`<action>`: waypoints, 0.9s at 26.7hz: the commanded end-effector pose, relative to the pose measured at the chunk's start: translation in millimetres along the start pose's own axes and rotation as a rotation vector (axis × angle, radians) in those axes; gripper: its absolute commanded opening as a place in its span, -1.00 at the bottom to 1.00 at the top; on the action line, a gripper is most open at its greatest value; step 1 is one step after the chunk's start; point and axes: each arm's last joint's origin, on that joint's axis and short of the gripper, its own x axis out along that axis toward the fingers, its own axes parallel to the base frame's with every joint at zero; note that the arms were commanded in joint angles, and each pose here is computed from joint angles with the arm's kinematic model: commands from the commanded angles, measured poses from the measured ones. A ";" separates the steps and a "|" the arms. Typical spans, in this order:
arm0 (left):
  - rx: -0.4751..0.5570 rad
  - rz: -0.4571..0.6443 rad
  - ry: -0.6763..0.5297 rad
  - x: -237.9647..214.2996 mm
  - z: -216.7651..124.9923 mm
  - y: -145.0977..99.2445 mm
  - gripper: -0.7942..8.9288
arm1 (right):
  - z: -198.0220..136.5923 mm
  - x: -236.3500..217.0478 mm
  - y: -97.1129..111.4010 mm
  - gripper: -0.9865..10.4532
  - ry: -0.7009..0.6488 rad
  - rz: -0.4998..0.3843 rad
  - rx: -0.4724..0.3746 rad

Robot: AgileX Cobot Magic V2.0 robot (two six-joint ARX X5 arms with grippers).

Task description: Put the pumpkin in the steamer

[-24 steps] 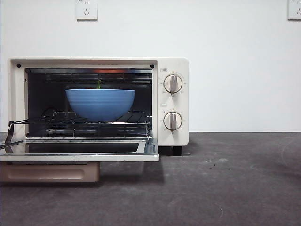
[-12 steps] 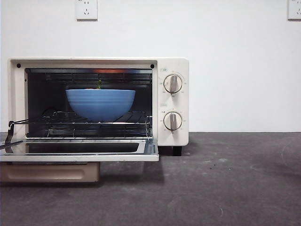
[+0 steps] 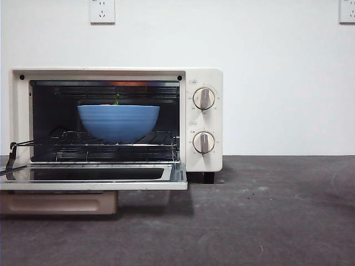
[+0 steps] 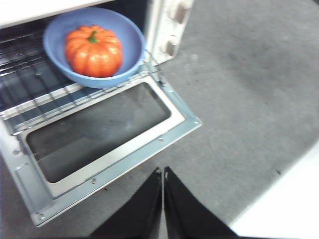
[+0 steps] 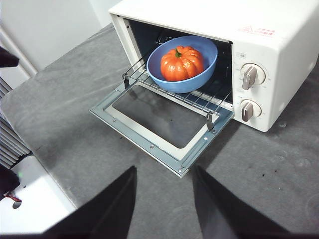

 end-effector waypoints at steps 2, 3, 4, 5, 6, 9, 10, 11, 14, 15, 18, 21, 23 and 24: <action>-0.018 0.032 -0.014 -0.2 3.2 0.8 -0.81 | 1.8 -0.3 2.0 -0.51 -0.004 0.016 -0.010; -0.021 0.034 -0.015 -0.2 3.2 0.9 -0.81 | 1.8 -0.3 2.1 -0.51 -0.003 0.020 -0.014; -0.026 0.038 -0.018 -0.2 3.4 1.1 -0.81 | 1.7 -0.3 2.3 -0.51 -0.001 0.029 -0.016; -0.025 0.044 -0.021 -0.1 3.8 1.4 -0.81 | 1.7 -0.3 2.4 -0.51 0.000 0.032 -0.017; -0.026 0.046 -0.027 0.3 4.1 1.7 -0.81 | 1.7 -0.3 2.4 -0.51 0.000 0.033 -0.017; -0.048 0.054 -0.043 5.0 3.9 4.3 -0.81 | 1.5 -0.3 2.4 -0.51 0.002 0.032 -0.018; -0.062 0.058 -0.043 8.3 2.5 5.8 -0.81 | 1.4 -0.4 2.4 -0.51 0.003 0.032 -0.018; -0.074 0.063 -0.044 12.8 0.6 7.9 -0.81 | 1.0 -0.3 2.3 -0.51 0.007 0.031 -0.018; -0.095 0.080 -0.035 28.0 -8.7 15.2 -0.81 | 0.0 -0.3 2.0 -0.51 0.018 0.028 -0.017; -0.113 0.087 -0.032 33.1 -11.8 17.9 -0.81 | -0.5 -0.3 1.8 -0.51 0.022 0.027 -0.017; -0.162 0.113 -0.043 48.0 -20.3 27.2 -0.81 | -1.7 -0.4 1.5 -0.51 0.035 0.023 -0.019; -0.188 0.142 -0.054 57.7 -27.2 35.7 -0.81 | -2.3 -0.4 1.4 -0.51 0.041 0.022 -0.019; -0.208 0.168 -0.059 62.3 -31.8 41.9 -0.81 | -2.8 -0.5 1.2 -0.51 0.047 0.020 -0.018; -0.220 0.185 -0.062 63.1 -33.7 45.3 -0.81 | -3.2 -0.4 1.1 -0.51 0.051 0.019 -0.018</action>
